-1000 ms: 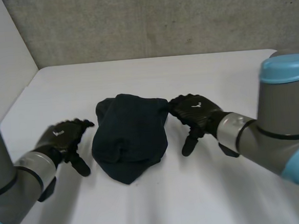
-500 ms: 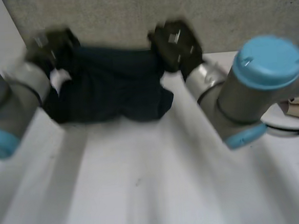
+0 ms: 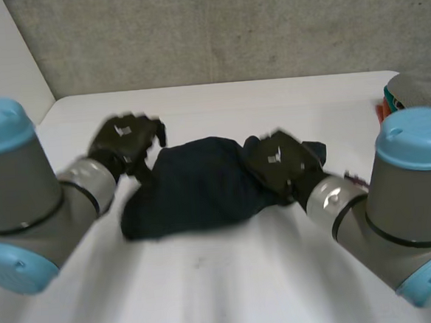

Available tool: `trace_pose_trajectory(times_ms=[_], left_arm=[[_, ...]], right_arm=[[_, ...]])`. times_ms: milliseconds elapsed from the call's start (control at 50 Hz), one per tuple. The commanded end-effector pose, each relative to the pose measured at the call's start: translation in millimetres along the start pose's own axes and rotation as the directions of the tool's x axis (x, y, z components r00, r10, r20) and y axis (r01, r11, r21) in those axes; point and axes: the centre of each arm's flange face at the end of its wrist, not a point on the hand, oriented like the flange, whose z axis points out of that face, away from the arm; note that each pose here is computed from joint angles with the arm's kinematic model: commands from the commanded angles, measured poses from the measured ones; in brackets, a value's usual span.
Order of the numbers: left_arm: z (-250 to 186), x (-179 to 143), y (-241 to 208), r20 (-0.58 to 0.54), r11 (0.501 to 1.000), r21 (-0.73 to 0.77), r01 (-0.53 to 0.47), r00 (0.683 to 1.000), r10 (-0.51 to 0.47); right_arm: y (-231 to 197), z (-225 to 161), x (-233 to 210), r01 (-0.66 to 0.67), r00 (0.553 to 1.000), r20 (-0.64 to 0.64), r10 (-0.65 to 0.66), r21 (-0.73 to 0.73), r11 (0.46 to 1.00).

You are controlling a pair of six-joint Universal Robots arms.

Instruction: Fold the laundry.

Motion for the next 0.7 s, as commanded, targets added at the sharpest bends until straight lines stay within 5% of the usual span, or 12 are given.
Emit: trace_pose_trajectory(times_ms=[20, 200, 380, 700], left_arm=[[0, 4, 24, 0.015, 0.996, -0.084, -0.032, 0.999, 0.033], [-43, -19, 5, 0.142, 0.995, -0.097, 0.034, 0.990, -0.020], [-72, -12, 48, 0.136, 0.968, -0.243, 0.064, 0.990, -0.031], [-6, -14, 111, 0.084, 0.970, -0.242, 0.013, 0.996, 0.008]], right_arm=[[17, 6, 12, -0.038, 0.997, -0.075, 0.031, -0.097, 0.995], [-31, -22, 50, -0.117, 0.979, -0.169, 0.117, 0.014, 0.993], [-37, -39, 74, -0.146, 0.967, -0.204, 0.151, 0.040, 0.989], [8, -42, 59, -0.192, 0.968, -0.174, 0.183, -0.031, 0.981]])
